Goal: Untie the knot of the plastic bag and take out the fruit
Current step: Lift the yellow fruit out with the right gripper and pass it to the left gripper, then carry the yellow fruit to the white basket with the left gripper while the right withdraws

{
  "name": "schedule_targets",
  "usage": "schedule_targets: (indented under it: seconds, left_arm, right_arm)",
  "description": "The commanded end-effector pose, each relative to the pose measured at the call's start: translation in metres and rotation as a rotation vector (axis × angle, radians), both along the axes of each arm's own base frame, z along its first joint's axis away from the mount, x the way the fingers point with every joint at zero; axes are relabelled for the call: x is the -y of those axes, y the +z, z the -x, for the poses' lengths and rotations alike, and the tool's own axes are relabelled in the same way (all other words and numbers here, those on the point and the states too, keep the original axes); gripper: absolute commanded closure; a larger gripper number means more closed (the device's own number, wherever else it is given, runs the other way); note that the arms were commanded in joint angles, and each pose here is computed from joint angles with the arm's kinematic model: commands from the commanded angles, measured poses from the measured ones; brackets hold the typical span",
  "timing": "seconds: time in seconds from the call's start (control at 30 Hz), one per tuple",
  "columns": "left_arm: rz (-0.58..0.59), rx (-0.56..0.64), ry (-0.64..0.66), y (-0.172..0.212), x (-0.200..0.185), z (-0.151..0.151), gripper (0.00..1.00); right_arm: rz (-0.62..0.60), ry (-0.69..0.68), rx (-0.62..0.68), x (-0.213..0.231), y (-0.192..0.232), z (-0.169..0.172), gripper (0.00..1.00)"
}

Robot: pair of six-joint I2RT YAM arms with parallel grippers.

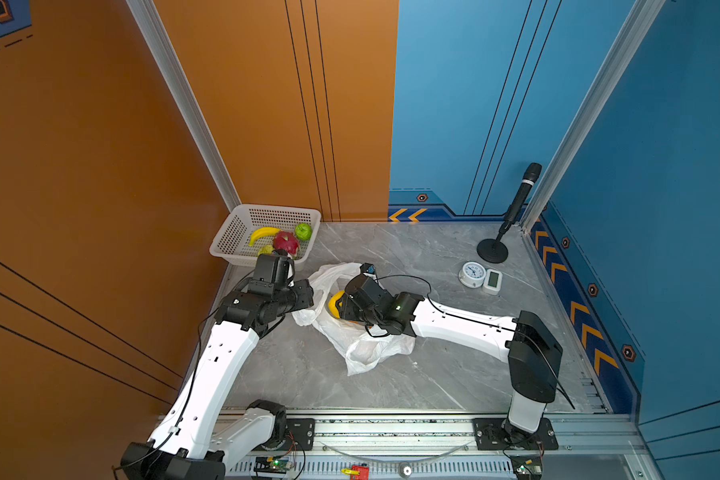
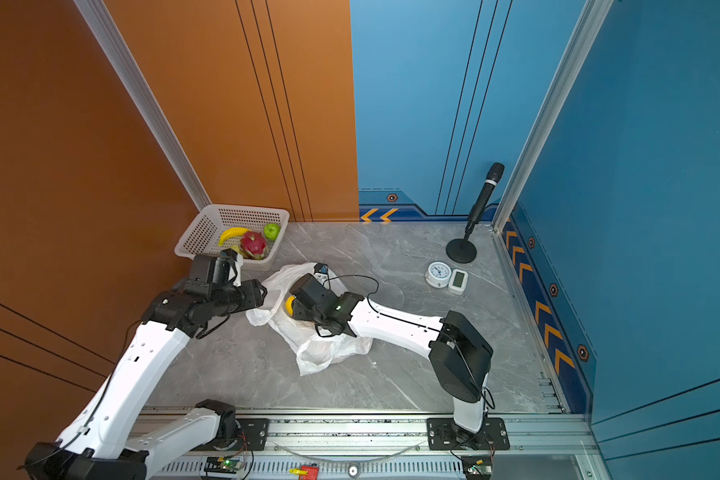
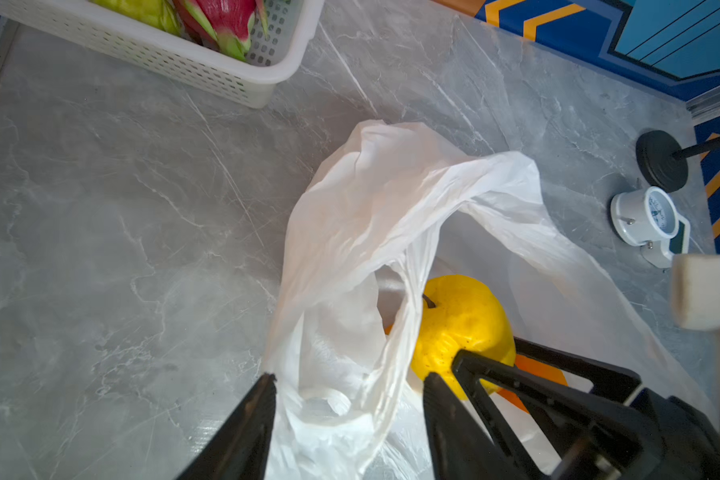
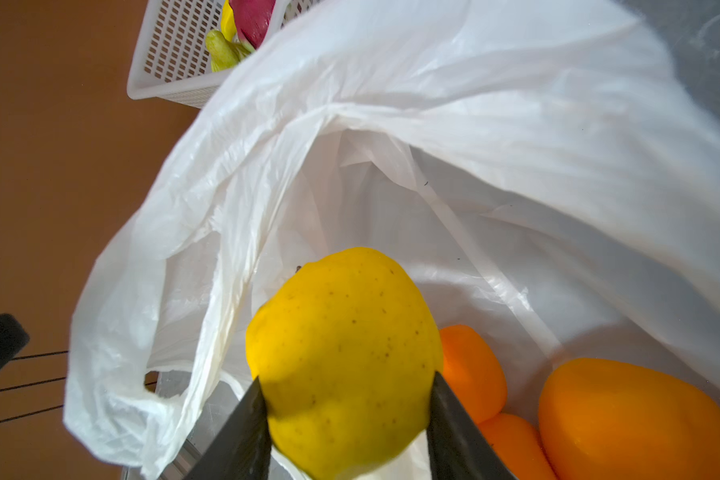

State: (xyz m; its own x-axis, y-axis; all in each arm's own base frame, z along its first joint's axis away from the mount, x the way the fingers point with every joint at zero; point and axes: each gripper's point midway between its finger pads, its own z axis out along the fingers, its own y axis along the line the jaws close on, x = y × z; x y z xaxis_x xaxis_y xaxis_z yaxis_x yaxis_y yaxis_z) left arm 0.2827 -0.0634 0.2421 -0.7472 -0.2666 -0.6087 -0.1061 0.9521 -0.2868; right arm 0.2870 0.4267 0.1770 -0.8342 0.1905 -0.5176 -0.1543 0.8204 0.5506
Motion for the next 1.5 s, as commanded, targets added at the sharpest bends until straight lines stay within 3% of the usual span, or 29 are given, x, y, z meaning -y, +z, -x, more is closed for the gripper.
schedule_targets:
  seconds: [0.0,0.1,0.3,0.53,0.67,0.77,0.9,0.97,1.2,1.3,1.47]
  left_arm:
    - [0.026,0.062,-0.005,0.027,0.002,0.003,0.38]
    - [0.100,0.100,-0.048,0.045,0.015,0.004,0.34]
    - [0.188,0.306,-0.325,0.082,0.058,-0.001,0.29]
    - [0.005,0.702,-0.730,0.120,0.097,0.012,0.25]
    - [-0.091,0.786,-0.887,0.121,0.110,0.016,0.22]
    - [-0.093,0.834,-0.993,0.122,0.123,0.019,0.18]
    - [-0.094,0.891,-1.062,0.128,0.138,0.019,0.15]
    - [-0.100,0.911,-1.090,0.129,0.146,0.019,0.07]
    - [-0.126,0.952,-1.086,0.134,0.159,0.006,0.01]
    - [-0.136,0.945,-1.074,0.131,0.163,-0.001,0.05]
    - [-0.180,0.925,-1.032,0.121,0.168,-0.014,0.20]
  right_arm:
    - [-0.038,-0.054,0.033,0.015,0.029,0.001,0.59]
    - [-0.080,-0.046,0.030,0.019,0.047,0.003,0.59]
    - [-0.191,-0.023,0.020,0.029,0.087,0.002,0.59]
    - [-0.362,-0.010,-0.085,0.048,0.129,-0.002,0.59]
    - [-0.437,-0.036,-0.108,0.063,0.150,-0.005,0.60]
    - [-0.501,-0.055,-0.107,0.072,0.168,-0.006,0.60]
    - [-0.554,-0.061,-0.110,0.078,0.184,-0.003,0.59]
    - [-0.571,-0.062,-0.112,0.081,0.189,0.000,0.59]
    - [-0.608,-0.056,-0.116,0.085,0.200,0.012,0.59]
    - [-0.619,-0.050,-0.114,0.084,0.201,0.016,0.59]
    - [-0.604,-0.049,-0.128,0.084,0.194,0.021,0.59]
